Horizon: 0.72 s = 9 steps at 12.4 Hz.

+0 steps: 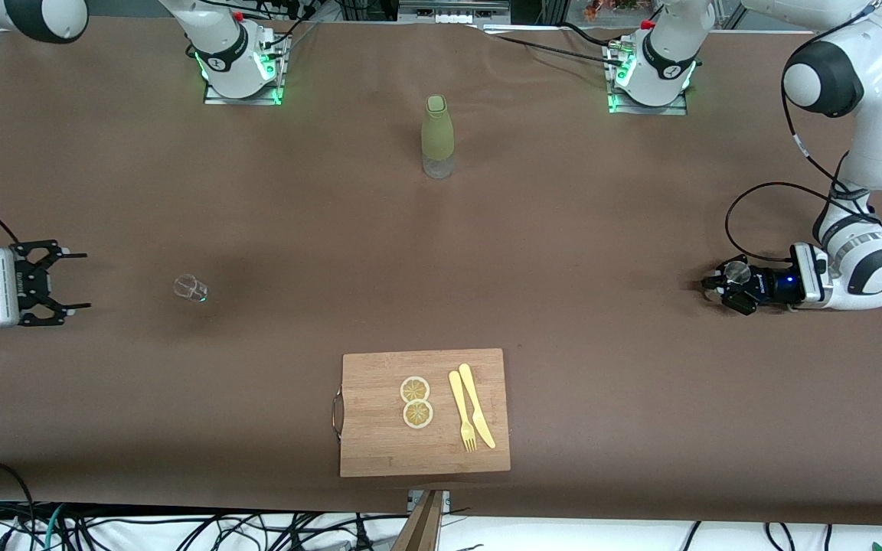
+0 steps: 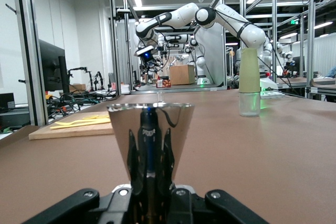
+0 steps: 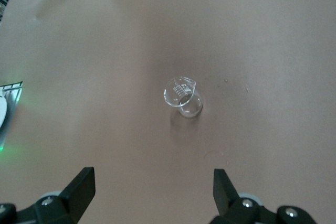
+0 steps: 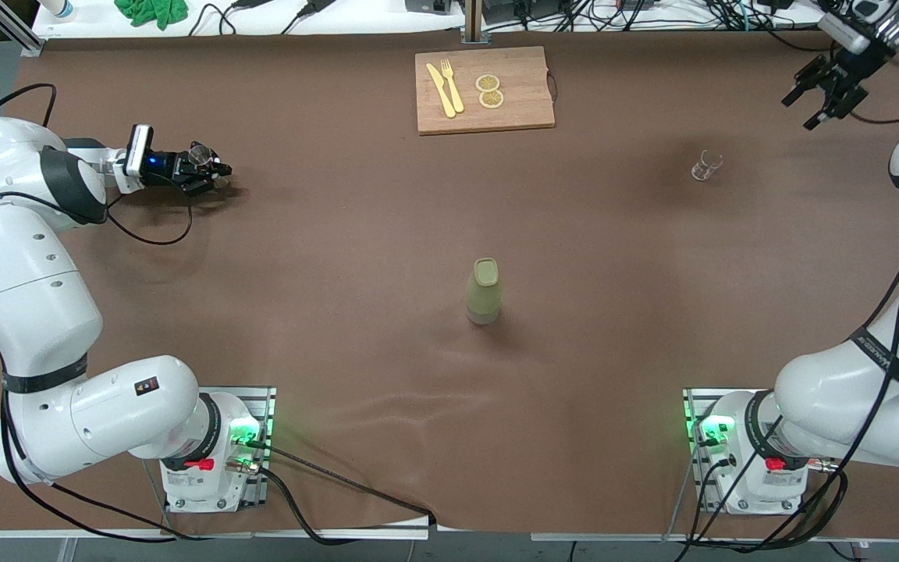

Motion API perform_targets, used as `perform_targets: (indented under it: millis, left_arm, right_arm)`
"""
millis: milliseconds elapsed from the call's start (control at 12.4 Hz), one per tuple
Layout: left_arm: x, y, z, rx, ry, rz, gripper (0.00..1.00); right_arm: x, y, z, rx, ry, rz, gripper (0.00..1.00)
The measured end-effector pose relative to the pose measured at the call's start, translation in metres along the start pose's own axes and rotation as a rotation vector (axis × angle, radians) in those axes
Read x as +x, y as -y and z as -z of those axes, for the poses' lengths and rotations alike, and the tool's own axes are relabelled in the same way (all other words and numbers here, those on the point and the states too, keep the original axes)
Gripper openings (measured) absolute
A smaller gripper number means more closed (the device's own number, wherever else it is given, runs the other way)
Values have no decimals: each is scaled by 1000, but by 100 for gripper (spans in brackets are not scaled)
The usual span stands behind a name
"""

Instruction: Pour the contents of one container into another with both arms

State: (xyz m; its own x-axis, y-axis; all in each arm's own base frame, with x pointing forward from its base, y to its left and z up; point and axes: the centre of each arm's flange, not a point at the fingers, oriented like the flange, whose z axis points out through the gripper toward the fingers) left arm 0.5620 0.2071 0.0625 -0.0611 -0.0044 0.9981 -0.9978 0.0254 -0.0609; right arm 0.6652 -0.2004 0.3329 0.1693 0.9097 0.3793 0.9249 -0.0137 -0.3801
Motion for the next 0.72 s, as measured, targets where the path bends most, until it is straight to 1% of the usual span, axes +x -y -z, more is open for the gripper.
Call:
perform_targets:
  millis: [161,402,723]
  left_arm:
    - [-6,-2,1,-5,-12,5,9]
    - [-14,-10,4,-7,-25,21,9]
    - [-16,-12,9,-4,-23,26,9]
  right_arm:
    - [39,11,25,-27,98,-116,100]
    - [98,26,47,-81,218,-293,100]
    - [178,44,52,-167,349,-502,100]
